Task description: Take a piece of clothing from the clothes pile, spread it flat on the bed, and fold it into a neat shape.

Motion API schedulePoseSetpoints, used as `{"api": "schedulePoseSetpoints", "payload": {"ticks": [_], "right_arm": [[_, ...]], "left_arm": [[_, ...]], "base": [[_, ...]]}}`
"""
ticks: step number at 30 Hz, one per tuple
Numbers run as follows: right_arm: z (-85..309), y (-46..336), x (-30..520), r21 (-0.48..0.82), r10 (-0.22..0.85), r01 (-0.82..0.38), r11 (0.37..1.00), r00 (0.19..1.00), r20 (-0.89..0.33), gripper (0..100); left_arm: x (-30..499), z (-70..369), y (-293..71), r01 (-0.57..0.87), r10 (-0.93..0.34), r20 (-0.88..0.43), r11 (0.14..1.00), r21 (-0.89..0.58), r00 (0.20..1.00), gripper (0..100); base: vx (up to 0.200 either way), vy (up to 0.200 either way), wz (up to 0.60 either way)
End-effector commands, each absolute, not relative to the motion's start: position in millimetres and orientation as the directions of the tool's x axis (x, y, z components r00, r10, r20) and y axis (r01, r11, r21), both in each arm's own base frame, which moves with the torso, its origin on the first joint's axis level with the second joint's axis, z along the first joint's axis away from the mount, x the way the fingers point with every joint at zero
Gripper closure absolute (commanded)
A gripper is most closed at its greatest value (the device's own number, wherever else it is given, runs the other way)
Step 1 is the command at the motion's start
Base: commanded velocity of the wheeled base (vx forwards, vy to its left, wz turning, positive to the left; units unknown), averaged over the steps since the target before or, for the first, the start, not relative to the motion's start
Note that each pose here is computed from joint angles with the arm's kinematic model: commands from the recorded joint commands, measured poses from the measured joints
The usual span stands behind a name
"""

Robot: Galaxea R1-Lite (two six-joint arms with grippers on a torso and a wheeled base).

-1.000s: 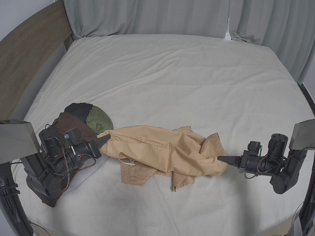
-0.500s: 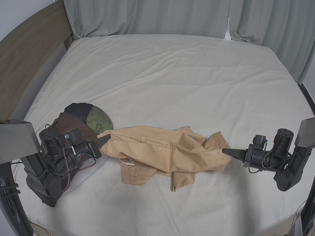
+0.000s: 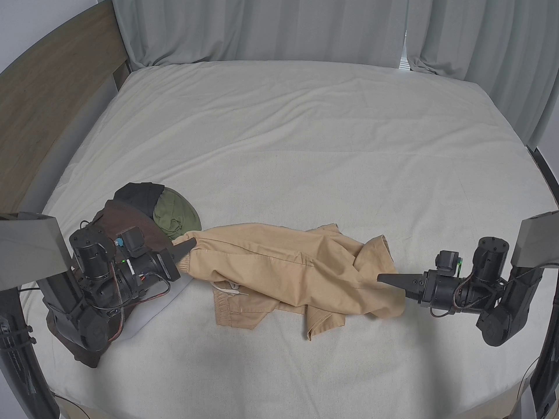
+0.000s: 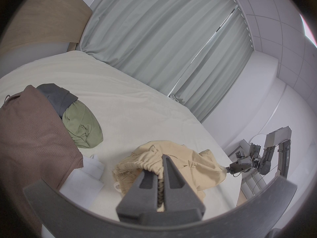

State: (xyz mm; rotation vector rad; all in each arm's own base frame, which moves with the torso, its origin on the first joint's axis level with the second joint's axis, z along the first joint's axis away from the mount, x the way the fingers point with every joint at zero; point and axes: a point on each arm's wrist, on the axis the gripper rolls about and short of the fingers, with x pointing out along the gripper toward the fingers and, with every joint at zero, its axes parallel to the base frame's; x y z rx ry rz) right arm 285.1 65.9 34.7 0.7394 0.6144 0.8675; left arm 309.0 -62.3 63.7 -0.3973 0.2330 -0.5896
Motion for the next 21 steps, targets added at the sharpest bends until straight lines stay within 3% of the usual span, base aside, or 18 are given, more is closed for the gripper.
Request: {"api": "schedulePoseSetpoints", "payload": {"ticks": [1, 17, 18, 21], "right_arm": [[23.0, 71.3, 284.4, 0.783, 0.849, -0.44, 0.441, 0.486, -0.205, 0], [18.7, 74.2, 287.7, 0.758, 0.852, -0.472, 0.451, 0.481, -0.207, 0], [19.3, 73.8, 288.1, 0.756, 0.851, -0.473, 0.452, 0.484, -0.206, 100], [19.7, 73.4, 288.2, 0.756, 0.85, -0.474, 0.453, 0.485, -0.205, 100]], "left_arm": [[309.0, 63.4, -62.6, 0.493, -0.581, -0.1, 0.758, -0.427, 0.808, 100], [309.1, 62.9, -62.6, 0.492, -0.581, -0.102, 0.759, -0.427, 0.807, 100], [309.2, 62.4, -62.7, 0.491, -0.581, -0.103, 0.759, -0.428, 0.807, 100], [309.2, 62.4, -62.7, 0.491, -0.581, -0.103, 0.759, -0.428, 0.807, 100]], "base": [[0.0, 0.0, 0.0], [0.0, 0.0, 0.0], [0.0, 0.0, 0.0], [0.0, 0.0, 0.0]]}}
